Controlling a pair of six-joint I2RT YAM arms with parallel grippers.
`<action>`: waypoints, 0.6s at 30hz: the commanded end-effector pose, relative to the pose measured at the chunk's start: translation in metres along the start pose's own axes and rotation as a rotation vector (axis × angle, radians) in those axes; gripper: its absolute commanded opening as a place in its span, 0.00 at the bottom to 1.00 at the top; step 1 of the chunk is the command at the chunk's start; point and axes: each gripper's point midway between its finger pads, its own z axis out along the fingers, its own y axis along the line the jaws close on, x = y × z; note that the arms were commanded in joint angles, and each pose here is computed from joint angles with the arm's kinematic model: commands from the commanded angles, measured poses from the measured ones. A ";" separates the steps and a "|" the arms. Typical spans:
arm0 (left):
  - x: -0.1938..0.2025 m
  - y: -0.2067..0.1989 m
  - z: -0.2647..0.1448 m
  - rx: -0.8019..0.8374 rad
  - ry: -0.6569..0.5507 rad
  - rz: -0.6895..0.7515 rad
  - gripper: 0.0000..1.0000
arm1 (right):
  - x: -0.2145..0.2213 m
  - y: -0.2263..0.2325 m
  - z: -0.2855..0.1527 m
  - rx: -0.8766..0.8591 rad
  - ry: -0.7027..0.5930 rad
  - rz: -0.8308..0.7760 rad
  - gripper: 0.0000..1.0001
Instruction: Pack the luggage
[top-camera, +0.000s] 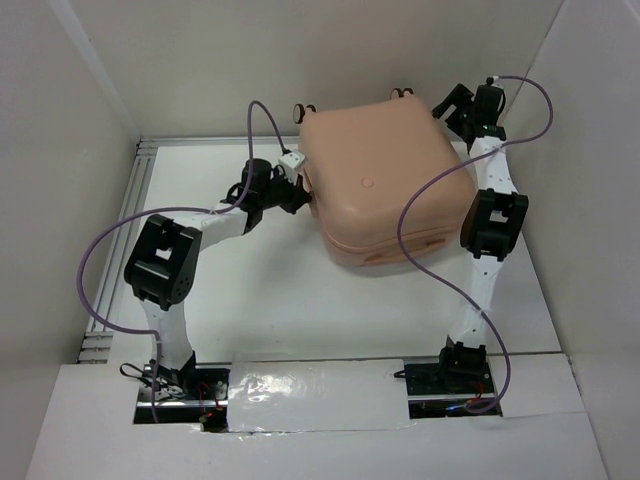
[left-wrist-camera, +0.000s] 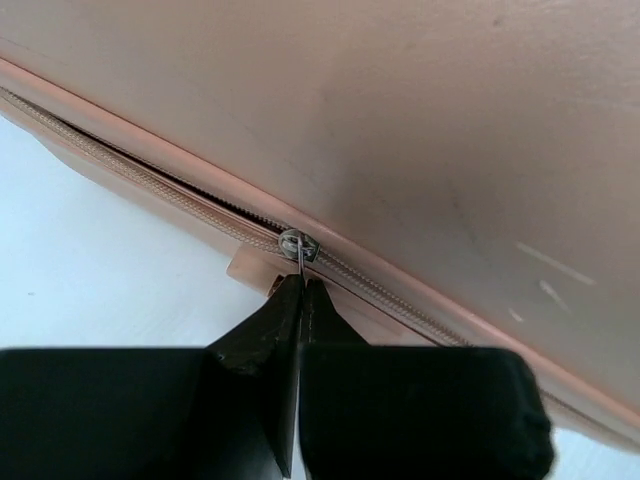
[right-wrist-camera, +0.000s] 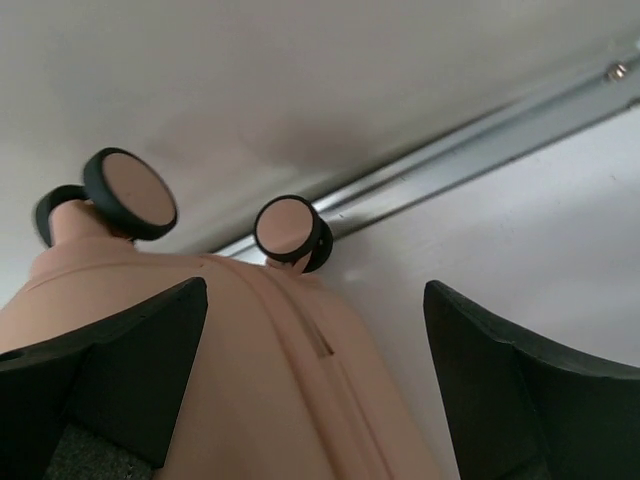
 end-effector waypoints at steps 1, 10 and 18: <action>-0.050 -0.026 0.014 0.088 -0.156 0.051 0.00 | 0.086 0.067 0.004 -0.165 0.225 -0.111 0.95; -0.057 0.089 0.010 -0.097 -0.229 -0.044 0.00 | 0.086 0.062 0.001 -0.117 0.214 -0.162 0.95; -0.068 0.137 0.026 -0.033 -0.279 -0.061 0.00 | 0.073 0.085 -0.001 -0.175 0.169 -0.242 0.96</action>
